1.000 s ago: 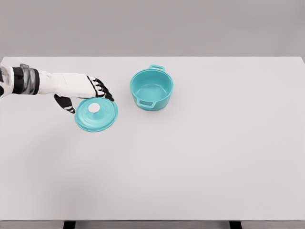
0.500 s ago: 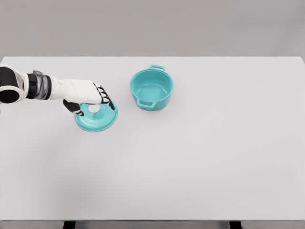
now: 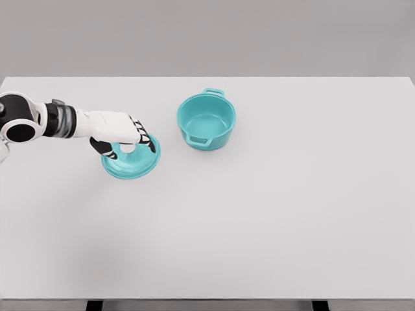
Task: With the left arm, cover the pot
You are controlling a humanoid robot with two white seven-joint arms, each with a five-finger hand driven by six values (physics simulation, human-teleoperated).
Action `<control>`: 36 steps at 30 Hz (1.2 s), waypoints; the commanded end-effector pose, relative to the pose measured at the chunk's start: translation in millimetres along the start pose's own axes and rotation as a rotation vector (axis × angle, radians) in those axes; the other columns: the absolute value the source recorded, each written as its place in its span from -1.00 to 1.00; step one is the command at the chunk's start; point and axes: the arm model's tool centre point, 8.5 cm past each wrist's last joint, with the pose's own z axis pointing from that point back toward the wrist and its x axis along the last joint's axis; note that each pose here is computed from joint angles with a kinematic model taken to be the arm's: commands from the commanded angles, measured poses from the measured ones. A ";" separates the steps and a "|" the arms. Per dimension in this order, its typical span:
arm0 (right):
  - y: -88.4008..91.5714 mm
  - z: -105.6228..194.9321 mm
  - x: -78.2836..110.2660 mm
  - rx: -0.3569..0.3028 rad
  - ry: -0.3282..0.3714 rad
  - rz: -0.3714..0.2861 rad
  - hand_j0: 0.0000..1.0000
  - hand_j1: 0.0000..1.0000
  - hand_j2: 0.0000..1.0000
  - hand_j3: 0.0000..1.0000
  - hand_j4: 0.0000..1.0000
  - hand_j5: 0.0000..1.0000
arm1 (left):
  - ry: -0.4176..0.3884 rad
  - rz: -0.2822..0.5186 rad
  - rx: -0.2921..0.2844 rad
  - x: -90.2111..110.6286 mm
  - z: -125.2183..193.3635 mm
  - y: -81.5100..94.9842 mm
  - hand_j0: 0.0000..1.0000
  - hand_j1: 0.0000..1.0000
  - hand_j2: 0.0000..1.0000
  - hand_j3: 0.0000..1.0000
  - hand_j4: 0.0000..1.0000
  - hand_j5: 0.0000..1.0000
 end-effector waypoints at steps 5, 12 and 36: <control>-0.6 0.1 0.7 0.000 -0.001 0.000 1.00 1.00 1.00 1.00 1.00 1.00 | 0.017 -0.006 -0.017 -3.1 -3.3 -3.1 0.54 0.54 0.54 0.54 0.54 0.54; 0.0 0.0 0.0 0.001 0.000 0.000 1.00 1.00 1.00 1.00 1.00 1.00 | 0.026 0.000 -0.029 -6.2 -9.6 -5.6 0.48 0.48 0.48 0.48 0.48 0.48; 0.0 0.0 0.0 0.000 0.000 0.000 1.00 1.00 1.00 1.00 1.00 1.00 | 0.034 -0.001 -0.040 -7.9 -9.8 -8.9 0.10 0.10 0.10 0.10 0.10 0.10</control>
